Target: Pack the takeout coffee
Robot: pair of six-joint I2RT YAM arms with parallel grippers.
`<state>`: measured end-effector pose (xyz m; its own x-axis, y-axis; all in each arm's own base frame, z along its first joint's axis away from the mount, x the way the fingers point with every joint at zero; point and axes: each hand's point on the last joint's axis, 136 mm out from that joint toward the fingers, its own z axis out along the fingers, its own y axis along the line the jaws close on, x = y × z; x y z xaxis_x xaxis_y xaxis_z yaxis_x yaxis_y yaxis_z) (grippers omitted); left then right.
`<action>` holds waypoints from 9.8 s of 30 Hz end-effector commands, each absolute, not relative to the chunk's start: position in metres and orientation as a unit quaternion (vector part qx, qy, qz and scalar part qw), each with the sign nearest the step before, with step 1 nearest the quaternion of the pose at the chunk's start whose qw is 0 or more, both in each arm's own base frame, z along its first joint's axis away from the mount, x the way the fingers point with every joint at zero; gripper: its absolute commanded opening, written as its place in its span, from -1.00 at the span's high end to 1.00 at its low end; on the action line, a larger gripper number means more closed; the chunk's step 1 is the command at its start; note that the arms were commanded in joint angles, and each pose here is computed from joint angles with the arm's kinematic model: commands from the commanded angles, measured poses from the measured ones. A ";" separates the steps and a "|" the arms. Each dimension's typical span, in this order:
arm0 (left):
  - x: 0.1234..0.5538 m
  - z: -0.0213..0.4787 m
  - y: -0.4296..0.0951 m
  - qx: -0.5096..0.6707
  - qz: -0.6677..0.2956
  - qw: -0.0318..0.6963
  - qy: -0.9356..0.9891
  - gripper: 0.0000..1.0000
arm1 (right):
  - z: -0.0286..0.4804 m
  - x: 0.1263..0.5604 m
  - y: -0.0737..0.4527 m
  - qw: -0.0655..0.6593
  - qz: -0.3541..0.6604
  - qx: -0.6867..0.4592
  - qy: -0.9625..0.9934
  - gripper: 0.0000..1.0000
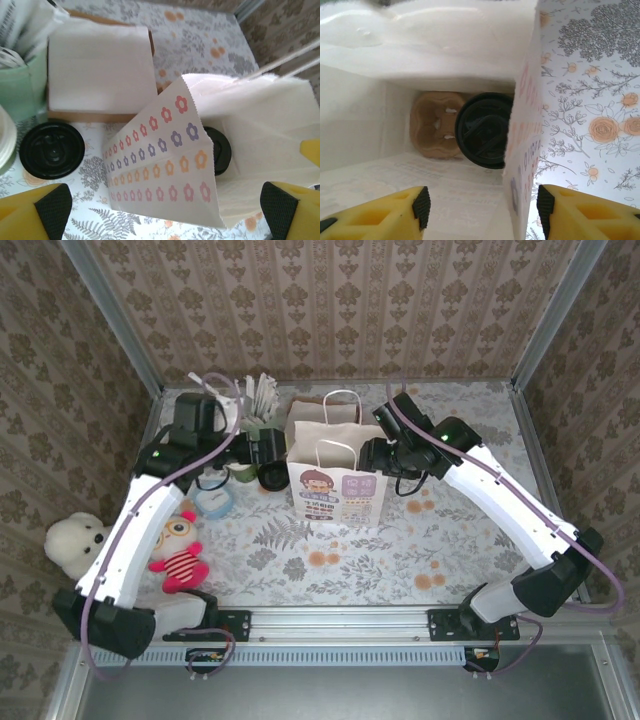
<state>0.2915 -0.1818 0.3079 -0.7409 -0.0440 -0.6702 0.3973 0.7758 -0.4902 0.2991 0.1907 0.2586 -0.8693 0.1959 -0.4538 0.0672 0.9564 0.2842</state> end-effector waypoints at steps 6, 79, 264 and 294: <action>0.306 0.283 -0.101 -0.072 -0.166 0.387 0.904 -1.00 | 0.259 0.304 0.175 0.255 0.075 0.041 0.963 0.24; 0.566 0.281 -0.003 -0.203 -0.151 0.453 0.855 1.00 | 0.360 0.290 0.062 0.642 0.172 0.141 0.734 -1.00; 0.294 0.170 -0.097 -0.212 -0.193 0.255 0.923 -1.00 | 0.186 0.434 0.201 0.322 0.278 0.031 0.905 -0.87; 0.279 0.188 -0.055 -0.244 -0.149 0.299 0.910 -1.00 | 0.085 0.567 0.229 0.266 0.302 0.110 0.909 0.13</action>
<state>0.2822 -0.0564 0.1929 -0.6944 -0.5304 -0.4863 -0.3421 0.8379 -0.4254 0.5646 0.2183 0.0829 -0.8269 0.3604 -0.4317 0.0527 0.8140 0.5785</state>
